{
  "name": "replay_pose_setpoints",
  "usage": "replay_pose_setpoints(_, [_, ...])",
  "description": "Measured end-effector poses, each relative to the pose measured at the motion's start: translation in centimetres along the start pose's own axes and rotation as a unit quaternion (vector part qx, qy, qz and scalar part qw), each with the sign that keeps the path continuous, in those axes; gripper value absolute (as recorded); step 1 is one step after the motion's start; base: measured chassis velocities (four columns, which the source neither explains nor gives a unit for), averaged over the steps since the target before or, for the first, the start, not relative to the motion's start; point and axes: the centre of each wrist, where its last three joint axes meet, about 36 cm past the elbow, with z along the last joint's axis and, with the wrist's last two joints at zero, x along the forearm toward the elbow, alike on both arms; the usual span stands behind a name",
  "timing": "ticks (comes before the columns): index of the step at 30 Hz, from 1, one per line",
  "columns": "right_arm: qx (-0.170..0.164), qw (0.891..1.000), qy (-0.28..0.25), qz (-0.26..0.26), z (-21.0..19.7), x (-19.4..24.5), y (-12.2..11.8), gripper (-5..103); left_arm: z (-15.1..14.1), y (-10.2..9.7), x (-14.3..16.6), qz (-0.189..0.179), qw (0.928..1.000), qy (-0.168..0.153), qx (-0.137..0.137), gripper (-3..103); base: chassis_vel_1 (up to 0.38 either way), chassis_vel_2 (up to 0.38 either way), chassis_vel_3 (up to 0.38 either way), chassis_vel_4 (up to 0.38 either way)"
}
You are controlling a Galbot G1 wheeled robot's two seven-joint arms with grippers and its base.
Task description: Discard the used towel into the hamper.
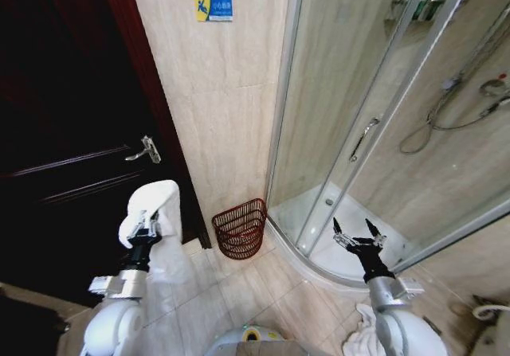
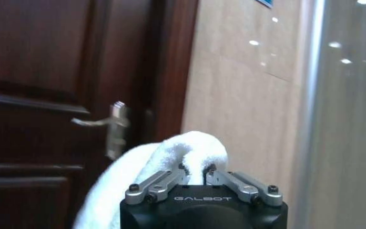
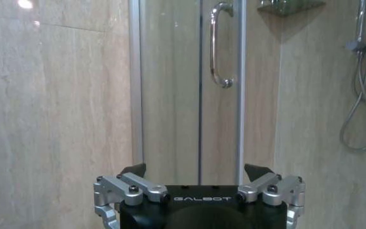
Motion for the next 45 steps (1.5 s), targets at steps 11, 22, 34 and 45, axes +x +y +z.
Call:
replay_pose_setpoints(11, [-0.006,1.000,0.011,-0.007,0.5,0.1,0.1,100,1.1,-3.2,-7.1,0.099,0.9948,0.025,0.004,7,0.000,0.000,0.000,0.000])
replay_pose_setpoints(22, [-0.013,1.000,0.022,-0.012,1.5,0.3,0.0,100,5.7,-4.0,-17.7,0.188,0.9820,0.014,0.007,7,0.000,0.000,0.000,0.000])
replay_pose_setpoints(34, [-0.001,1.000,0.029,-0.013,1.7,1.3,-0.3,100,15.1,-6.0,-30.4,0.208,0.9772,-0.010,-0.042,7,0.000,0.000,0.000,0.000])
replay_pose_setpoints(45, [-0.003,0.999,0.034,-0.026,3.3,1.2,-0.2,100,17.6,-8.1,-33.5,0.192,0.9804,-0.011,-0.044,7,0.000,0.000,0.000,0.000])
